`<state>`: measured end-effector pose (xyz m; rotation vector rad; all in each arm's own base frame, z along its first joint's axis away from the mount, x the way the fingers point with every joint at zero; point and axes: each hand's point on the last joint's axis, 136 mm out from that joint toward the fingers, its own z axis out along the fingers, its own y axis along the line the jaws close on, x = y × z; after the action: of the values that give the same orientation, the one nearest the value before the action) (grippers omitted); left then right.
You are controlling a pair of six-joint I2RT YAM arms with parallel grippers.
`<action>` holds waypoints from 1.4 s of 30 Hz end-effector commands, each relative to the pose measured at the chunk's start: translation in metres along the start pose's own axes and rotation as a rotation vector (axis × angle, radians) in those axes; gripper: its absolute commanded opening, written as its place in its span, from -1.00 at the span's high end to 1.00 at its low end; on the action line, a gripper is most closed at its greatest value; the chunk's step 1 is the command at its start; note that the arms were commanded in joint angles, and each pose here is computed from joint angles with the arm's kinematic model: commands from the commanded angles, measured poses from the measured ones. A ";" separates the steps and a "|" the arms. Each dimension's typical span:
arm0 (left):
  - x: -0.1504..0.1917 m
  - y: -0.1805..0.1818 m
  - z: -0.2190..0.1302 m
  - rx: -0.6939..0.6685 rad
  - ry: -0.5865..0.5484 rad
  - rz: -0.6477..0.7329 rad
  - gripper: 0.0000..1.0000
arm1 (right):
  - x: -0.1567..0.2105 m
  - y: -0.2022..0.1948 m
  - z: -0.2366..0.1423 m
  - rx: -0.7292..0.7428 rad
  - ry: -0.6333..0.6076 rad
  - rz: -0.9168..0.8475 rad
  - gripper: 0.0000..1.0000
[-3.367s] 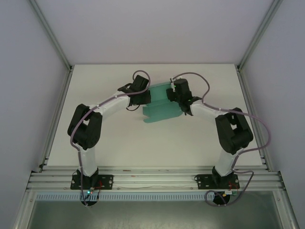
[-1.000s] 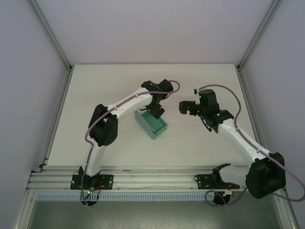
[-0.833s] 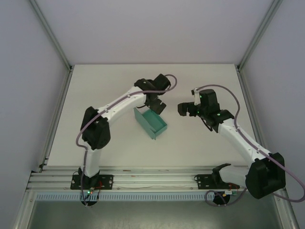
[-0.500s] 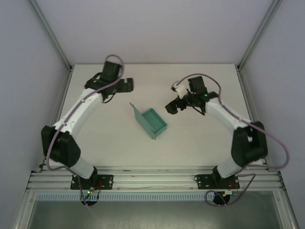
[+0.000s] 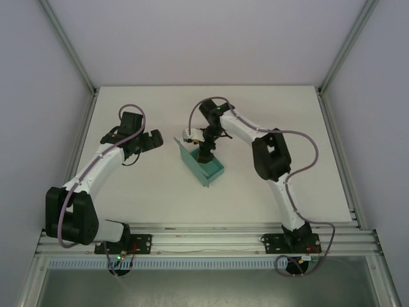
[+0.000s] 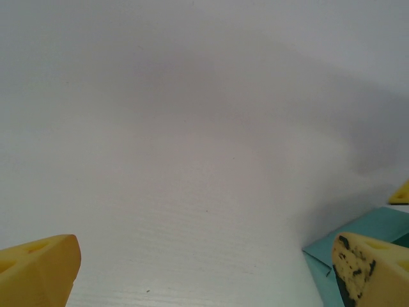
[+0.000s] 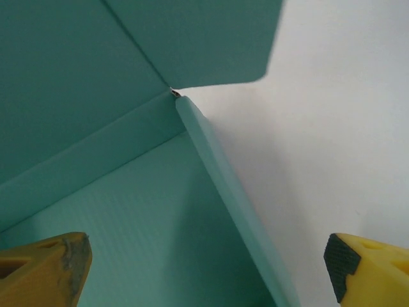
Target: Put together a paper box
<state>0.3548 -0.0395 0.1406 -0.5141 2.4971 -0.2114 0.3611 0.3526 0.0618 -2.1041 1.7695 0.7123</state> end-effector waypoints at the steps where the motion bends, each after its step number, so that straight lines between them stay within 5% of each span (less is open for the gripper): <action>1: -0.005 -0.009 -0.003 0.065 -0.014 -0.028 -1.00 | 0.001 -0.006 0.006 -0.009 0.030 -0.008 -0.83; 5: -0.010 -0.013 -0.004 0.078 -0.016 -0.015 -1.00 | 0.009 -0.015 0.015 0.006 0.085 0.026 -0.61; 7: -0.011 -0.015 -0.006 0.084 -0.019 -0.010 -1.00 | 0.014 -0.018 0.015 0.029 0.106 0.052 -0.06; 9: -0.012 -0.013 -0.006 0.074 -0.022 -0.007 -1.00 | 0.017 -0.020 0.013 0.056 0.125 0.080 0.24; 18: -0.014 -0.001 -0.015 0.020 -0.058 -0.012 -1.00 | 0.030 -0.046 -0.016 0.419 0.109 0.305 0.80; 27: -0.022 0.004 -0.023 -0.008 -0.111 -0.045 -1.00 | 0.083 -0.032 -0.073 0.868 0.010 0.995 0.85; 33: -0.025 -0.006 -0.018 0.037 -0.104 -0.036 -1.00 | 0.127 0.010 -0.066 0.969 0.001 1.418 0.69; 39: -0.026 -0.033 -0.008 0.170 -0.068 0.006 -0.99 | 0.151 0.045 -0.057 1.048 0.112 1.582 0.66; 42: -0.026 -0.052 -0.006 0.248 -0.050 0.061 -1.00 | 0.144 0.047 -0.059 1.038 0.058 1.597 0.36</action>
<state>0.3706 -0.0590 0.1535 -0.4558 2.4406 -0.3614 0.3491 0.2054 0.0254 -0.0074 2.7136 -0.0904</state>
